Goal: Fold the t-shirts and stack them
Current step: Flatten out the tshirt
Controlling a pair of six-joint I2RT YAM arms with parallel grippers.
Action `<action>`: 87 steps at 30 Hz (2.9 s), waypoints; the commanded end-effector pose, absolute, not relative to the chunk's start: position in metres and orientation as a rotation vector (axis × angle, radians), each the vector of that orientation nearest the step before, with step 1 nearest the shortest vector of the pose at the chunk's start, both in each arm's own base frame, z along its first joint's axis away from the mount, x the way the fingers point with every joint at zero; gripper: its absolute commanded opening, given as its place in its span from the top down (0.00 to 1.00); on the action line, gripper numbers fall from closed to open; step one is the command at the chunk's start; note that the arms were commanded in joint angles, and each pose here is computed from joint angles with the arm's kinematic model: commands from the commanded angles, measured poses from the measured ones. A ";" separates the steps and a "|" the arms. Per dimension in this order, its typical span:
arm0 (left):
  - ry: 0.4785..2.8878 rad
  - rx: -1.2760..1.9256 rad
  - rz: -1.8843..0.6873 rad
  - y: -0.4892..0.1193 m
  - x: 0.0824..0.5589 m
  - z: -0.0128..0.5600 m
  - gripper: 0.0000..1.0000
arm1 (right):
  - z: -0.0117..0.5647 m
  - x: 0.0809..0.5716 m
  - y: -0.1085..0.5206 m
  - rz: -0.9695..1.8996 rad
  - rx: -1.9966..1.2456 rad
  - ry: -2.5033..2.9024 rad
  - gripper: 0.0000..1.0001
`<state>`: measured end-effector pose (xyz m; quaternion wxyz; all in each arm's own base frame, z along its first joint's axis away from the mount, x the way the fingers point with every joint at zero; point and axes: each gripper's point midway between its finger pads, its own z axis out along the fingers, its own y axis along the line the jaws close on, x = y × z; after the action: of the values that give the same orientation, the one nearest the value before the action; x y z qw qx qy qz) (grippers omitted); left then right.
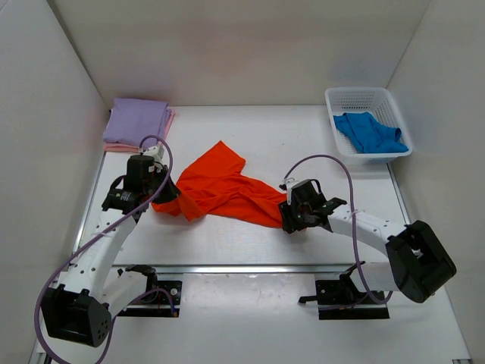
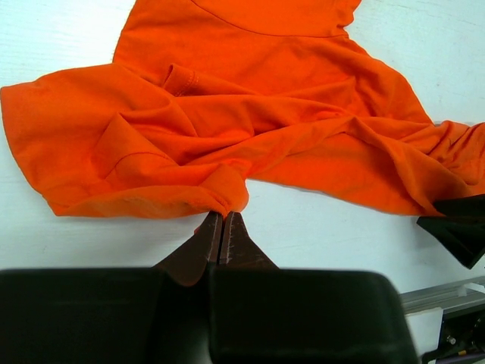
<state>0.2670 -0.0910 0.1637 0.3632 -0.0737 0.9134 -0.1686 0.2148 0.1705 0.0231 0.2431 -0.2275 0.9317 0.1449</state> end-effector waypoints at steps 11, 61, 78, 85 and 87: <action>2.314 -0.182 -0.487 -0.099 0.267 0.173 1.00 | 0.047 0.226 0.167 0.520 -0.487 2.478 0.99; 1.681 -0.164 -0.552 -0.063 0.458 0.506 1.00 | 0.449 0.455 0.112 0.192 -0.371 1.762 1.00; 1.784 -0.129 -0.504 -0.071 0.363 0.432 1.00 | 0.327 0.414 0.062 0.233 -0.305 2.049 0.99; 2.057 -0.132 -0.515 -0.087 0.263 0.271 1.00 | 0.187 0.306 0.076 0.340 -0.292 2.452 0.99; 2.136 -0.104 -0.520 -0.091 0.237 0.241 1.00 | 0.161 0.277 0.070 0.325 -0.280 2.560 1.00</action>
<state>0.2654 -0.0889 0.2560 0.4579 -0.0597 0.8604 -0.2154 0.3100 0.0725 0.1633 0.2890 -0.1145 0.9429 0.1199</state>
